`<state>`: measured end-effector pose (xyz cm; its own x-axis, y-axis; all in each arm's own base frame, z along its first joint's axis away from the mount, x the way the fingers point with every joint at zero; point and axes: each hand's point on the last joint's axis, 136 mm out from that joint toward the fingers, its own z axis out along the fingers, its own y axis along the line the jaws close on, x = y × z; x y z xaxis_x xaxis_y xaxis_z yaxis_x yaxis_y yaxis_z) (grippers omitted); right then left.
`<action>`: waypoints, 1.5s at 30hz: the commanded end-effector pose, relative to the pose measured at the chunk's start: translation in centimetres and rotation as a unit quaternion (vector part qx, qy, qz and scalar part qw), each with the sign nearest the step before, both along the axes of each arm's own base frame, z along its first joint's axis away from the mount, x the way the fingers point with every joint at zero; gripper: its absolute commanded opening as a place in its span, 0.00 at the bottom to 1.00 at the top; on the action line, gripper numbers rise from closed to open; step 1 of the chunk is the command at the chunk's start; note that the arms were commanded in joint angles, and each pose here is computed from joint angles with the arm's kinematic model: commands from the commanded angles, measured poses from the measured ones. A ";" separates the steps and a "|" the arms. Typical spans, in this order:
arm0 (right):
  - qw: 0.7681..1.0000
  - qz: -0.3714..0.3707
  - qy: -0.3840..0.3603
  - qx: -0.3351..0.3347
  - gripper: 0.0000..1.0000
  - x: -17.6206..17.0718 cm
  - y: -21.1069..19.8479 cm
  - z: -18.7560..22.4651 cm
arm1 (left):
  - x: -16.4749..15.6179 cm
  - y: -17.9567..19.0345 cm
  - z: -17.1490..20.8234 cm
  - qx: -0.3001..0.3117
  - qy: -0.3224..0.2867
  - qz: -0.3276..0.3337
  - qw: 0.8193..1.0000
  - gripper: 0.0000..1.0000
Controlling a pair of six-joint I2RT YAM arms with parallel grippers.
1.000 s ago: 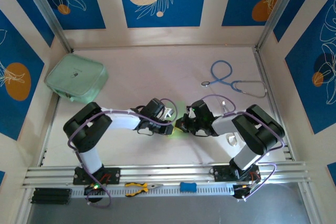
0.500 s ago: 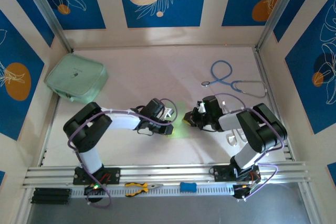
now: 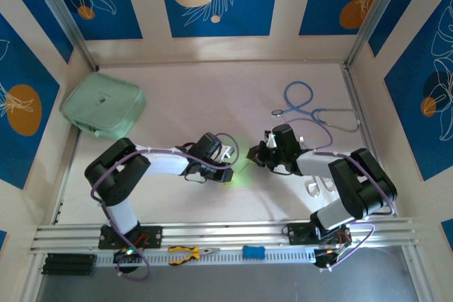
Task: Fold a paper plane with a square sheet of paper (pick it up from the middle)
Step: Fold the triangle a second time at the center of the table.
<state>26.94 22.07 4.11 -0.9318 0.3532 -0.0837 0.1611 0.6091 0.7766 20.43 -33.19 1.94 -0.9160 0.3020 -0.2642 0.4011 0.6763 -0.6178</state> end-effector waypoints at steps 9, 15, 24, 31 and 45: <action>0.997 0.003 0.069 -0.037 0.00 -1.3 -0.4 -4.6 | -0.3 1.0 0.7 0.014 0.011 0.002 1.000 0.03; 0.997 0.004 0.068 -0.035 0.00 -1.6 -0.5 -4.9 | 1.3 -1.3 4.3 -0.036 -0.009 0.002 0.999 0.04; 0.997 0.006 0.071 -0.037 0.00 -1.8 -0.4 -5.1 | 2.3 -3.2 2.7 -0.039 0.017 -0.001 0.999 0.06; 0.996 0.005 0.079 -0.041 0.00 -2.2 -0.6 -5.7 | 0.7 -1.8 -0.4 0.007 0.054 -0.011 0.998 0.07; 0.995 0.003 0.084 -0.048 0.00 -2.5 -0.9 -6.0 | -1.9 1.6 -1.3 0.047 0.058 -0.027 0.997 0.11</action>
